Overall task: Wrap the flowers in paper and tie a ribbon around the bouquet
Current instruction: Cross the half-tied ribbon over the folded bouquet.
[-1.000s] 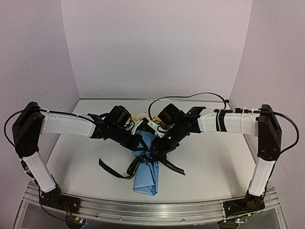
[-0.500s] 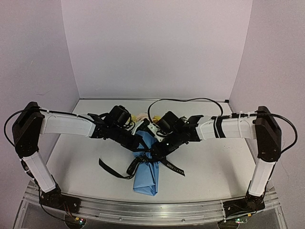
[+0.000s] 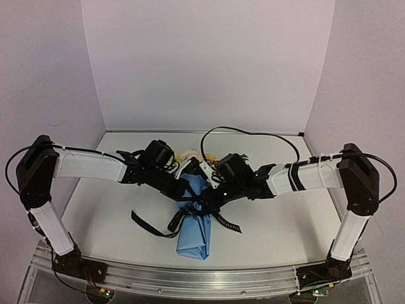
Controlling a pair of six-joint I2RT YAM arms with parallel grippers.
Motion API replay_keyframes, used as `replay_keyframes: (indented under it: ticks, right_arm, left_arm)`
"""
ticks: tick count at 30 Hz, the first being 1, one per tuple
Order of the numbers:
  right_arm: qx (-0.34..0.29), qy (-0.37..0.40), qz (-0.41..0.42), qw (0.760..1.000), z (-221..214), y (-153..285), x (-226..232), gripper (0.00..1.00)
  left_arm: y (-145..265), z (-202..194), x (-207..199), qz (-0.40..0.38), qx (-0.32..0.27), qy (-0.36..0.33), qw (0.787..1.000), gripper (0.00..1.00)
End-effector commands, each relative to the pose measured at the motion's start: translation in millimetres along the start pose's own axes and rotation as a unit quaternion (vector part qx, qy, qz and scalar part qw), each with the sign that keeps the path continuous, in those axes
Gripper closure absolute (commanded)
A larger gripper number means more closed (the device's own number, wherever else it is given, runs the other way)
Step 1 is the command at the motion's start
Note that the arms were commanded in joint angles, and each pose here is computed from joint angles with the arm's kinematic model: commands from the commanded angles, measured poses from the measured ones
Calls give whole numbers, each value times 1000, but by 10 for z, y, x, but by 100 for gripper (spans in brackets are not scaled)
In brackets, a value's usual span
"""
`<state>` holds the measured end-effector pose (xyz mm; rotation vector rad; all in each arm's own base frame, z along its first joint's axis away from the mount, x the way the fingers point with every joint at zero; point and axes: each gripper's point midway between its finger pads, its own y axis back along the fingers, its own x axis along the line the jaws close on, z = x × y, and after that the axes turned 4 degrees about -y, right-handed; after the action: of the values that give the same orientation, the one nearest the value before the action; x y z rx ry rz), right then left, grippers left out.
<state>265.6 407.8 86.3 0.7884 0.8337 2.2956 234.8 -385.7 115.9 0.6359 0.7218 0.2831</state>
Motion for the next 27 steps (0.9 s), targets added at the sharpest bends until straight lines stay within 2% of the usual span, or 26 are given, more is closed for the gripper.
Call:
replay_keyframes:
  ticks: [1,7,9,11,13,18,20,23,27]
  right_arm:
    - [-48,11,37,998,266,179,200,68]
    - [-37,5,45,998,226,171,231,73]
    - [-35,2,44,998,223,166,228,80]
    - [-34,-2,35,999,237,160,202,93]
    - [-21,-11,11,1000,173,144,108,100]
    - [-25,-44,-47,998,122,132,-159,100]
    - [-28,-57,-61,996,108,132,-235,100]
    - [-32,-76,-68,994,107,114,-274,100]
    - [-41,-98,-70,992,133,79,-289,100]
  left_arm:
    - [111,244,-104,-8,-34,-18,999,100]
    - [110,272,-92,-4,-32,-19,999,100]
    - [104,276,-92,-5,-32,-18,999,100]
    - [104,275,-94,-6,-32,-17,999,100]
    - [120,286,-87,-1,-36,-16,999,99]
    - [252,321,-75,20,-61,-5,998,74]
    - [348,334,-55,37,-78,6,996,68]
    - [490,281,-2,65,-96,22,993,61]
    - [560,-70,153,101,-78,45,991,64]
